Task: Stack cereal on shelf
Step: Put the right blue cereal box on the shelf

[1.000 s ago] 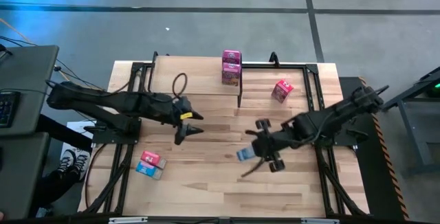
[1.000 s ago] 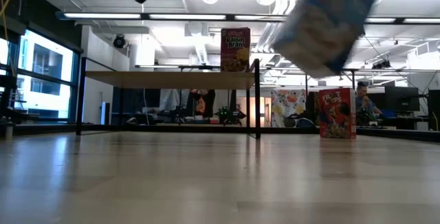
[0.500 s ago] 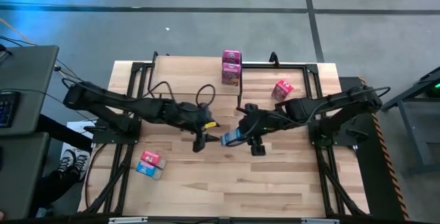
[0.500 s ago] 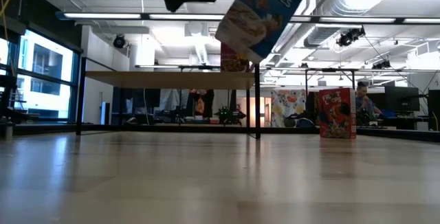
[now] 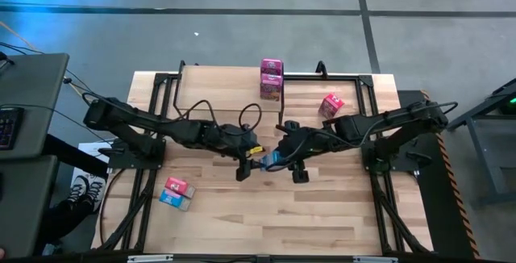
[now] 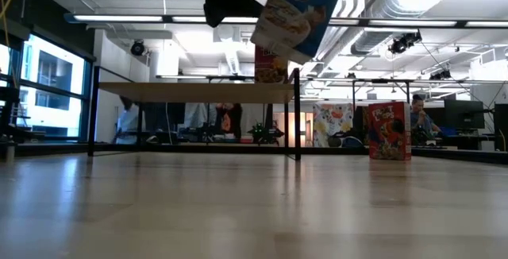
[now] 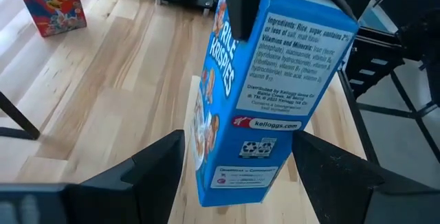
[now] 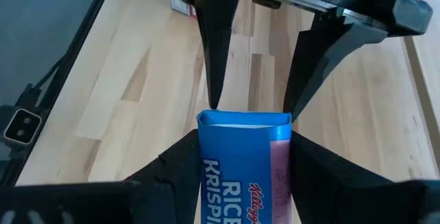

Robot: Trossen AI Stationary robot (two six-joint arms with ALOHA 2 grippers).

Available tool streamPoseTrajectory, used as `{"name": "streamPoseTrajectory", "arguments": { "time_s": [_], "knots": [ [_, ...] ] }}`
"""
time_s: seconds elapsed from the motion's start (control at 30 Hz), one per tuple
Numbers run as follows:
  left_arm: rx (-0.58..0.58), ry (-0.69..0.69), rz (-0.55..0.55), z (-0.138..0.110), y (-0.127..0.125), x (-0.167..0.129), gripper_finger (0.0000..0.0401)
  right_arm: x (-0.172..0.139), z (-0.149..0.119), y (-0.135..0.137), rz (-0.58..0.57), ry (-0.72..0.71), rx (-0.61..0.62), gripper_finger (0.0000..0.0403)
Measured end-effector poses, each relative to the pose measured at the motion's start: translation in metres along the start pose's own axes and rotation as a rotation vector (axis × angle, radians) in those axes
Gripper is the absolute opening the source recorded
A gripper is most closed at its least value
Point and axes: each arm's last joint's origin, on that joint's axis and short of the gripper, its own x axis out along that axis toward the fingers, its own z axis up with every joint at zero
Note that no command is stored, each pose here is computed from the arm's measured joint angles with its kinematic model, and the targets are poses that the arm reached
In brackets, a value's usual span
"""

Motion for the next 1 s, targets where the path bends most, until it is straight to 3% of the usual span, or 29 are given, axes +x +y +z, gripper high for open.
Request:
{"name": "streamPoseTrajectory", "arguments": {
  "time_s": [0.23, 0.6, 1.0],
  "knots": [
    [0.013, 0.004, -0.014, -0.001, -0.005, -0.001, 0.0260, 0.000, 0.002, -0.001, -0.023, -0.021, 0.002, 0.0165],
    [0.042, -0.030, -0.034, 0.006, -0.012, -0.026, 0.0260, 0.000, 0.009, -0.005, -0.049, -0.092, 0.020, 0.0163],
    [0.052, -0.032, 0.063, 0.004, -0.009, -0.026, 0.0260, 0.000, 0.010, -0.007, -0.038, -0.105, 0.044, 0.0108]
  ]
}}
